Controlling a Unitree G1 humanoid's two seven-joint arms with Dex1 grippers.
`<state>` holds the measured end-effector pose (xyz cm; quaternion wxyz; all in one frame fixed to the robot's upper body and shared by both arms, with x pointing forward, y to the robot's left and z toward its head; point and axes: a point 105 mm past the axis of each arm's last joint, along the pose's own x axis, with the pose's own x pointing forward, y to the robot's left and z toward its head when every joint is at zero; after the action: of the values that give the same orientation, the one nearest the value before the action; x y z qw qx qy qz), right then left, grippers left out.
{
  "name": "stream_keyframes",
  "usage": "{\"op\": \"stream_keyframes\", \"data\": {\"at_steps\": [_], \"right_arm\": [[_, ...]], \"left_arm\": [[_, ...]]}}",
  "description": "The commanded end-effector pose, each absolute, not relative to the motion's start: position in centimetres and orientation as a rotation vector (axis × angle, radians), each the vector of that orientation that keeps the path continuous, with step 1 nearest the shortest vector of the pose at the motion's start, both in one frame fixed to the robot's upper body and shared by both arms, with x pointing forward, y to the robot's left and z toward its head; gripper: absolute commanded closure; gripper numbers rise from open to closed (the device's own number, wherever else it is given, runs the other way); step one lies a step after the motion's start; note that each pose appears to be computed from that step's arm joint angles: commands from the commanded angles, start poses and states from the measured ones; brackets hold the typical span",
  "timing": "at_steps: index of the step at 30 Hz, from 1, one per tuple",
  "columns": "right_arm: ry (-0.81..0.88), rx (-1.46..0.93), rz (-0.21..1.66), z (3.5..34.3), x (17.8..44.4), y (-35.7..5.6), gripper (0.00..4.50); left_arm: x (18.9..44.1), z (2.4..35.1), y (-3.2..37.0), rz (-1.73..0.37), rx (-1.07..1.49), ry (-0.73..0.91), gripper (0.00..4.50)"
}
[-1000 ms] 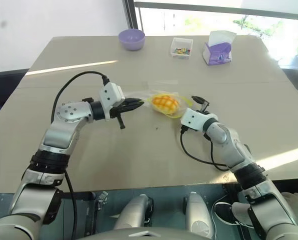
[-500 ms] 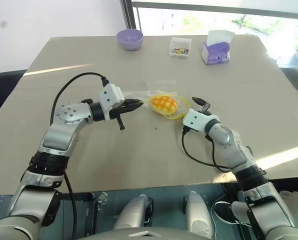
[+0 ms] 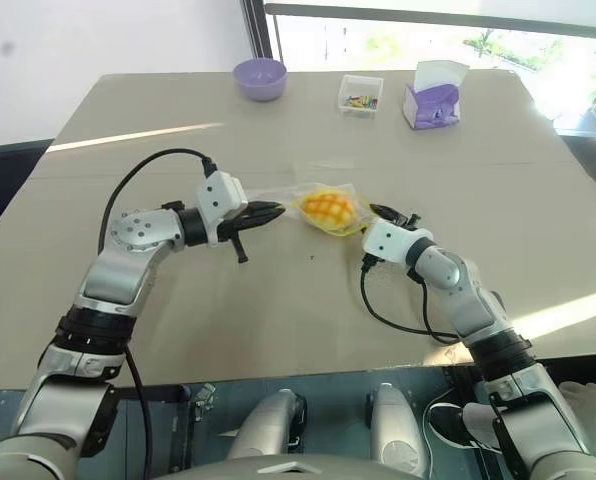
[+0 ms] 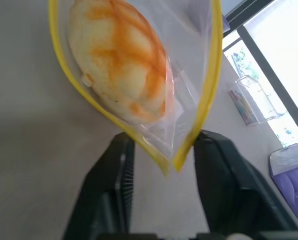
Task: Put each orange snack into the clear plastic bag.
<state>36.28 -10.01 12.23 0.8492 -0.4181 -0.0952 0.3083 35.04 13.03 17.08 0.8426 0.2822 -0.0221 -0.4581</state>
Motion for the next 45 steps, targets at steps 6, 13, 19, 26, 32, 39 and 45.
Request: {"op": "stream_keyframes", "data": {"at_steps": [6,13,19,26,32,39,45], "right_arm": [[-0.268,-0.885,0.629,14.6,36.3,-10.9,4.48],[-0.296,-0.914,0.503,17.5,37.0,-13.5,4.48],[-0.431,-1.004,0.182,25.5,38.4,-18.0,4.48],[-0.374,-1.011,0.255,22.2,36.4,-17.0,4.48],[-0.213,-0.923,0.407,15.7,32.5,-15.2,4.48],[-0.077,-0.830,0.536,12.6,29.6,-15.0,3.90],[-0.079,-0.760,0.627,14.6,28.0,-14.8,2.22]], "left_arm": [[34.4,19.1,13.0,-0.963,0.631,-0.136,4.50],[35.5,20.3,13.1,-0.920,0.606,-0.179,4.50],[38.9,25.1,12.5,-0.770,0.593,-0.343,4.50],[37.8,22.2,11.3,-0.856,0.714,-0.396,4.50],[34.5,17.3,12.0,-0.966,0.715,-0.314,4.50],[32.7,15.8,12.4,-1.010,0.715,-0.247,4.50],[32.8,16.3,12.1,-1.013,0.710,-0.255,4.50]]}}
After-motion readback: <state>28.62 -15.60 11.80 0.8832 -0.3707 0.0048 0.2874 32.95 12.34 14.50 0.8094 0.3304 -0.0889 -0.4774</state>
